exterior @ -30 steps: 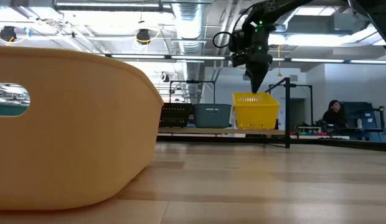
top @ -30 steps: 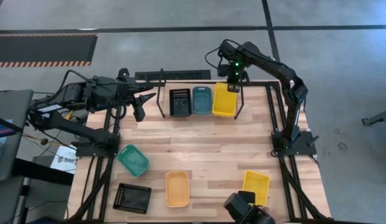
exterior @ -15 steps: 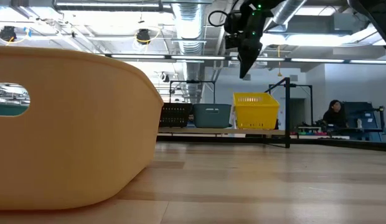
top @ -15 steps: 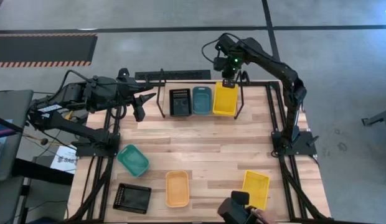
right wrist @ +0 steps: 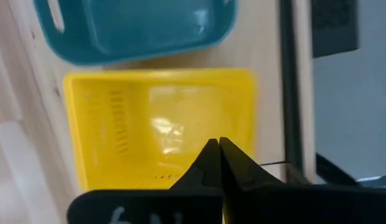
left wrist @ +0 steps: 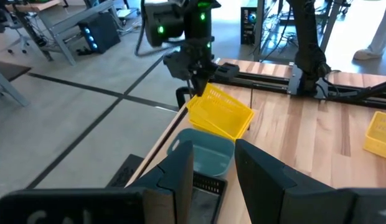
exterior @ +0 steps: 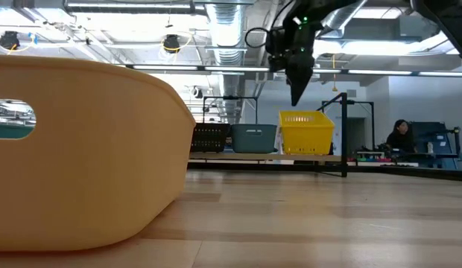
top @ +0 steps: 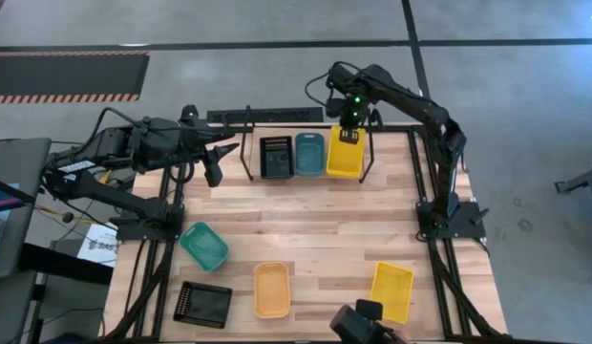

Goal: Stack baskets on shelf by color
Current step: Stack the top yellow bin on the yellow bin

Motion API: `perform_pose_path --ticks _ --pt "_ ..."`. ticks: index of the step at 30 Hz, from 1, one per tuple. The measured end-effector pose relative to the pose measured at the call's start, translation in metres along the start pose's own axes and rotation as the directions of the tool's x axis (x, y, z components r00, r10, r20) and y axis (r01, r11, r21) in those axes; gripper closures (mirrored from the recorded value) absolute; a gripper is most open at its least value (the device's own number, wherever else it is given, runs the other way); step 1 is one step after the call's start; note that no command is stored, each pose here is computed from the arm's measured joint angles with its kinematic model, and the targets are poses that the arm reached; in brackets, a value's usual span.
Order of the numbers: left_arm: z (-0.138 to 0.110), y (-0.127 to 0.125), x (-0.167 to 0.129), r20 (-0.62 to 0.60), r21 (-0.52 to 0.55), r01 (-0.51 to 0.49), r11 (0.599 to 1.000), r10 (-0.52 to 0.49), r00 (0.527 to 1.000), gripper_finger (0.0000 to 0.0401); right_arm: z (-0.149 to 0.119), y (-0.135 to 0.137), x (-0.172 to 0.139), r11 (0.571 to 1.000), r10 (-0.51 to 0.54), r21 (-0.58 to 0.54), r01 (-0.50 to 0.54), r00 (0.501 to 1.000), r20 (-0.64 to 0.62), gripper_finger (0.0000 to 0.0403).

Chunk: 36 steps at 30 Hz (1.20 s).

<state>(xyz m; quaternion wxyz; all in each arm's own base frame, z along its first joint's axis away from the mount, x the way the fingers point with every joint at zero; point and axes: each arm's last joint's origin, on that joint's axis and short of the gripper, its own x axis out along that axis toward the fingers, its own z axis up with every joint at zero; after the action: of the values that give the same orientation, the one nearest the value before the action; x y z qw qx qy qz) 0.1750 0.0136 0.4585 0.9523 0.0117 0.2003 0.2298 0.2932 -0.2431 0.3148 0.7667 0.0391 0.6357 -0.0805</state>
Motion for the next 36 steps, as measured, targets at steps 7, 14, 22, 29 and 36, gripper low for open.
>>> perform_pose_path --ticks 7,14,22,29,36 --pt "-0.001 0.000 0.000 -0.010 0.004 0.000 1.000 0.000 1.000 0.0293 -0.007 -0.004 0.032 1.000 0.018 0.016 -0.017 0.999 -0.038 0.0401" --pt "-0.002 0.000 0.000 -0.016 0.007 0.000 1.000 0.000 1.000 0.0293 -0.010 -0.009 0.037 1.000 0.012 0.024 -0.011 1.000 -0.027 0.0402" --pt "-0.002 0.000 0.000 -0.017 0.008 0.000 1.000 0.000 1.000 0.0293 -0.004 0.006 0.031 0.999 0.040 -0.002 -0.040 0.999 -0.010 0.0402" --pt "-0.002 0.000 0.000 -0.016 0.007 0.000 1.000 0.000 1.000 0.0293 0.011 0.028 0.005 0.994 -0.061 -0.087 0.060 0.998 -0.018 0.0397" --pt "-0.002 0.000 0.000 -0.017 0.008 0.000 1.000 0.000 1.000 0.0293 0.016 0.026 0.000 0.984 -0.132 -0.121 0.131 0.991 0.002 0.0354"
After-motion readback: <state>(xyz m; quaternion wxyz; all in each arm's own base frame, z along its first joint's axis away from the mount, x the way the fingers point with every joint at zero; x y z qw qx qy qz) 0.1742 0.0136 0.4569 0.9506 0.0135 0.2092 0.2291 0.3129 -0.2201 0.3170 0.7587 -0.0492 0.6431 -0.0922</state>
